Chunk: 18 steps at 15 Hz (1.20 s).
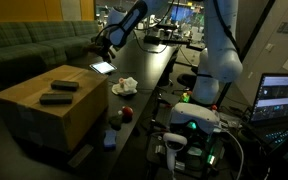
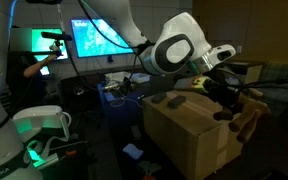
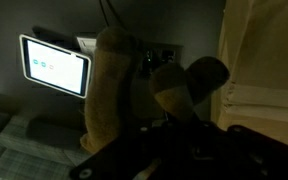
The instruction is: Place the plastic and the towel from the box onto the table. Move the brown and red toys onto the box. Transfer the black object on the right of the box to the table. Put the blue object from the table onto the box. Pick up the black object from the box and position it on the table. Lastly, take the black object from the left side of the table and place it on the box.
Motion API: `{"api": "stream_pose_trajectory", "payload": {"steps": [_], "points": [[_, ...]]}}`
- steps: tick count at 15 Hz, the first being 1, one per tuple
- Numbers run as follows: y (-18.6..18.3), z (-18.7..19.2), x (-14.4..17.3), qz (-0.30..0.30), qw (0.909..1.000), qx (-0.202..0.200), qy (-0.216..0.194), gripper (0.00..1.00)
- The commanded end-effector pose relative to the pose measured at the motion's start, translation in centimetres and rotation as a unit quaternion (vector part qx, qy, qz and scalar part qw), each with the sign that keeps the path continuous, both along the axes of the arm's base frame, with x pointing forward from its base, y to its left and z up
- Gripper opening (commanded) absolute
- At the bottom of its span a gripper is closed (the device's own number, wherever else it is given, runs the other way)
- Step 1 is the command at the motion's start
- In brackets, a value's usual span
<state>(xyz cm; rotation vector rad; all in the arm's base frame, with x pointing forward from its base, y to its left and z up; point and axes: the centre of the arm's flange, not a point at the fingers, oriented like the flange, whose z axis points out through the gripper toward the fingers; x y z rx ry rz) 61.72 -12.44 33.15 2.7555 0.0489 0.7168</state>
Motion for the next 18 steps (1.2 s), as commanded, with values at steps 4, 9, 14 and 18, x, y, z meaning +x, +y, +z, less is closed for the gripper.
{"api": "stream_pose_trajectory", "payload": {"steps": [4,9,14,18], "points": [[4.5,0.8,8.3,0.088,0.9959,0.010,-0.021,0.03],[8.2,-1.7,11.4,0.154,0.9877,0.018,-0.023,0.03],[12.1,-4.5,13.3,0.204,0.9785,0.018,-0.021,0.03],[14.3,-6.2,13.7,0.239,0.9707,0.021,-0.015,0.03]]}}
